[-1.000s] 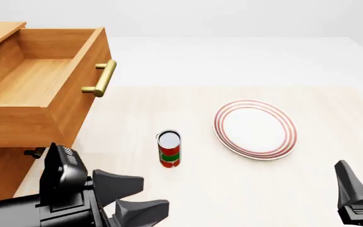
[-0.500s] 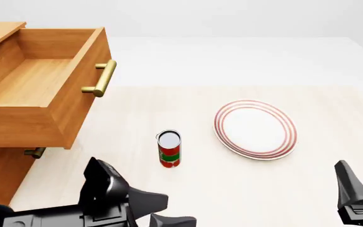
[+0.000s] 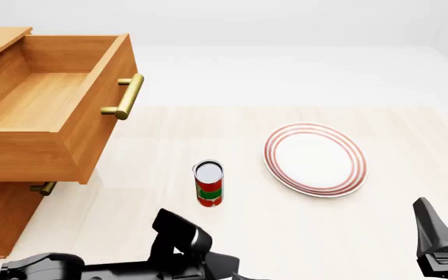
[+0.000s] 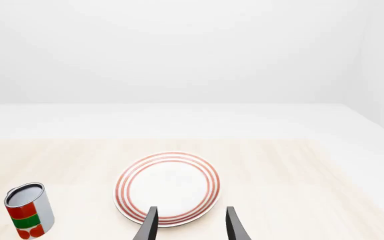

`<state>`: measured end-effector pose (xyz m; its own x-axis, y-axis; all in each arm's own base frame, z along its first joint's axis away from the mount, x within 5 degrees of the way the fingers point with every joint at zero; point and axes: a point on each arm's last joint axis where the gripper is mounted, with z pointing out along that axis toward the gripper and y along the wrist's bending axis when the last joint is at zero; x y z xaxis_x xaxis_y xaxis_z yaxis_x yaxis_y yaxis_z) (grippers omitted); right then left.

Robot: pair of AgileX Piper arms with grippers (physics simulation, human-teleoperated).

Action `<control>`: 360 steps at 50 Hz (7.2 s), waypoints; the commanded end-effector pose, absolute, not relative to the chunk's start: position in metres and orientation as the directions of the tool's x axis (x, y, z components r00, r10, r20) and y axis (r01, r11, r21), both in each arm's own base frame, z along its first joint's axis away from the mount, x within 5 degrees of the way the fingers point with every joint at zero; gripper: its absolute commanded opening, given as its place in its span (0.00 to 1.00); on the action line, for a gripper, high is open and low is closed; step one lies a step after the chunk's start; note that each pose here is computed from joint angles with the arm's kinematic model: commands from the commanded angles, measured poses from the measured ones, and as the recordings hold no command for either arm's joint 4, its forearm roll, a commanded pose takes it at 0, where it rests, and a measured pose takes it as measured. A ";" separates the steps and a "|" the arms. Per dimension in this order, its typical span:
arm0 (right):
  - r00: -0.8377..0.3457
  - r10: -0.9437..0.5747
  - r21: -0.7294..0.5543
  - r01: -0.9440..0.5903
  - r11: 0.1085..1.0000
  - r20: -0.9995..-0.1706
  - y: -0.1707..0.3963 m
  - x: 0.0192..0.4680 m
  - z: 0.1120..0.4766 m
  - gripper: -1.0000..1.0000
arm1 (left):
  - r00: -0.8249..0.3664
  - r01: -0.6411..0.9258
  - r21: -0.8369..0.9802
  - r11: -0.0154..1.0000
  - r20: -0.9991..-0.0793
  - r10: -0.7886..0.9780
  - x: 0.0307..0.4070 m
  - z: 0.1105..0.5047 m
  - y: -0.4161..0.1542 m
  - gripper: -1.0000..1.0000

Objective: Put the bowl in the top drawer of the cabinet.

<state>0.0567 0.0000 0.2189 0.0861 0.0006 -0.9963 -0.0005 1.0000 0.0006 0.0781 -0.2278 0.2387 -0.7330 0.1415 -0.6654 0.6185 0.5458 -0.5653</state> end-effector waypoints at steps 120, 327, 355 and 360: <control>0.086 0.001 0.001 0.000 1.000 -0.996 0.000 0.057 0.219 1.00 | -0.830 0.501 -0.606 0.618 -0.538 0.146 0.096 0.201 -0.304 1.00; 0.086 0.001 0.001 -0.001 1.000 -0.996 0.000 0.057 0.223 1.00 | -0.860 0.430 -0.582 0.690 -0.498 0.116 0.125 0.187 -0.323 0.00; 0.086 0.001 0.001 -0.001 1.000 -0.996 0.000 0.057 0.223 1.00 | -0.834 0.440 -0.575 0.690 -0.547 0.076 0.140 0.228 -0.303 0.00; 0.086 0.001 0.001 -0.001 1.000 -0.996 0.000 0.057 0.223 1.00 | -0.828 0.443 -0.574 0.689 -0.557 0.069 0.143 0.238 -0.299 0.00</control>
<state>0.0572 0.0001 0.2231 0.0861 0.0008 -0.9963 -0.0013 1.0000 0.0007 0.1380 -0.3061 0.2198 -0.8328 0.0990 -0.5446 0.4501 0.6939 -0.5620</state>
